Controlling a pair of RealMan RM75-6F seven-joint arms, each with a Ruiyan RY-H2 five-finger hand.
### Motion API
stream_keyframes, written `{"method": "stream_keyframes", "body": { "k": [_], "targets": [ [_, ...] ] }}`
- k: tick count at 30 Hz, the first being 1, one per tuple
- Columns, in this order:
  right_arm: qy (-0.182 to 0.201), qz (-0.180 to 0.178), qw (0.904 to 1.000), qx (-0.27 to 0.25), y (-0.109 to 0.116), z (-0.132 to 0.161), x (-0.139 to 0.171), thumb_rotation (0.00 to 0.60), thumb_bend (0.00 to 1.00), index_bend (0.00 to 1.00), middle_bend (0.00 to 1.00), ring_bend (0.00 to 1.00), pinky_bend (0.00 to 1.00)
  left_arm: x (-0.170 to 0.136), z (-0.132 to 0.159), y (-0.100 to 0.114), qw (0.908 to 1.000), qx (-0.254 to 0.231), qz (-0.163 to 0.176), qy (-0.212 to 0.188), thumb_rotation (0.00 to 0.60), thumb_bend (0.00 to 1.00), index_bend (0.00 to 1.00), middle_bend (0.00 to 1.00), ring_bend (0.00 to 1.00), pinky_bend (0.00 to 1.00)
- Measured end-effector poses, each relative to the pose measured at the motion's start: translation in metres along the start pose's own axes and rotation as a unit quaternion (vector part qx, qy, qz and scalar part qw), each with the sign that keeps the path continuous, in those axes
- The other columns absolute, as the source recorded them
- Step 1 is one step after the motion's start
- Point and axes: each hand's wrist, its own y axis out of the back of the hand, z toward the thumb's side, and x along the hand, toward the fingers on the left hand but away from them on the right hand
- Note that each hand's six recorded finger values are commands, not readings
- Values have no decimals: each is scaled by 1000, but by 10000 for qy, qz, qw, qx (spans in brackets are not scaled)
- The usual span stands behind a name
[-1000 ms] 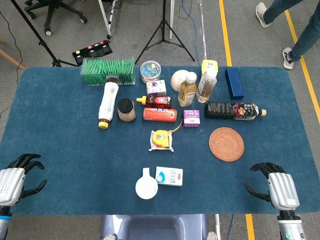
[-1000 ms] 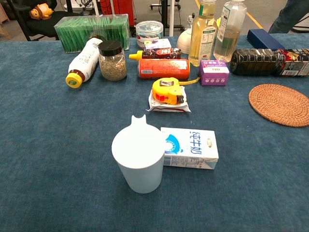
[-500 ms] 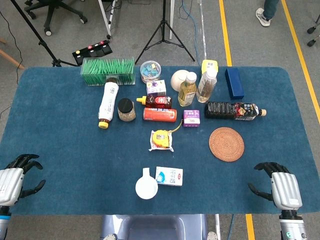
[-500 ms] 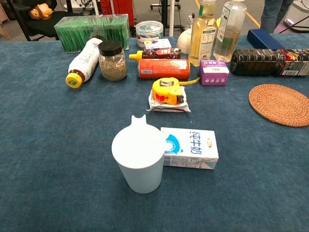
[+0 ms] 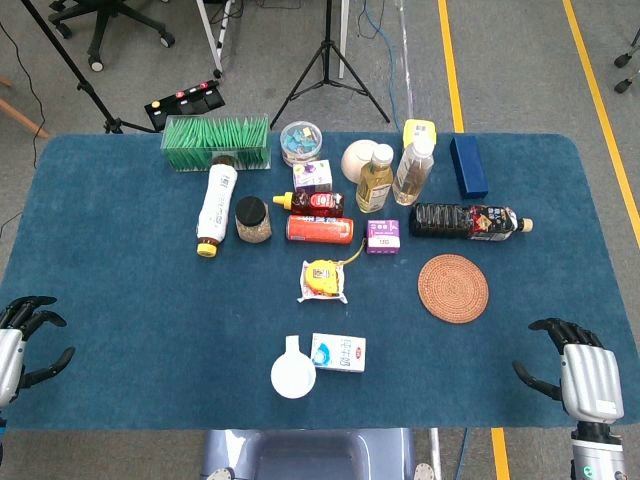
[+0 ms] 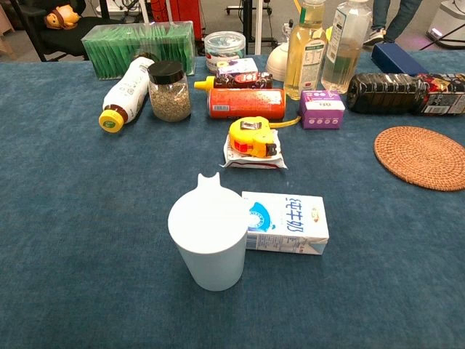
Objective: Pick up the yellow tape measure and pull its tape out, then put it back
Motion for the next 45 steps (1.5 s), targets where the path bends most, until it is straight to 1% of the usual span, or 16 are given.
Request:
{"method": "stream_keyframes", "body": {
  "k": [9, 15, 23, 26, 31, 35, 41, 45],
  "targets": [
    [-16, 8, 10000, -8, 2, -1, -2, 513, 223, 350, 362, 350, 345, 1, 1, -2, 10000, 60, -42, 11, 600, 230, 423, 256, 164, 290],
    [0, 70, 10000, -47, -1, 1, -3, 511, 222, 350, 362, 349, 346, 5, 6, -6, 9999, 89, -127, -20, 600, 231, 423, 256, 164, 290],
    [347, 355, 9982, -328, -11, 15, -13, 511, 223, 350, 365, 350, 346, 11, 16, -12, 9993, 73, -269, -249, 600, 229, 423, 256, 164, 290],
    [511, 554, 9961, -466, -16, 21, -21, 510, 223, 350, 365, 350, 353, 13, 19, -12, 9988, 157, -311, -345, 600, 230, 423, 256, 164, 289],
    [882, 881, 9904, -602, -23, 39, -37, 511, 222, 350, 365, 350, 397, 17, 22, -9, 9982, 248, -326, -443, 600, 230, 423, 256, 164, 289],
    [1144, 1102, 9843, -766, -28, 54, -50, 511, 223, 345, 365, 354, 399, 22, 26, -9, 9976, 264, -374, -518, 600, 231, 422, 256, 164, 289],
    [1652, 1530, 9697, -945, -38, 87, -74, 515, 222, 306, 370, 357, 399, 36, 37, -7, 9952, 450, -464, -735, 600, 230, 423, 256, 164, 290],
    [2063, 1822, 9556, -1054, -46, 117, -90, 511, 223, 288, 374, 366, 398, 44, 46, -7, 9946, 387, -501, -819, 600, 230, 422, 256, 164, 290]
  ]
}}
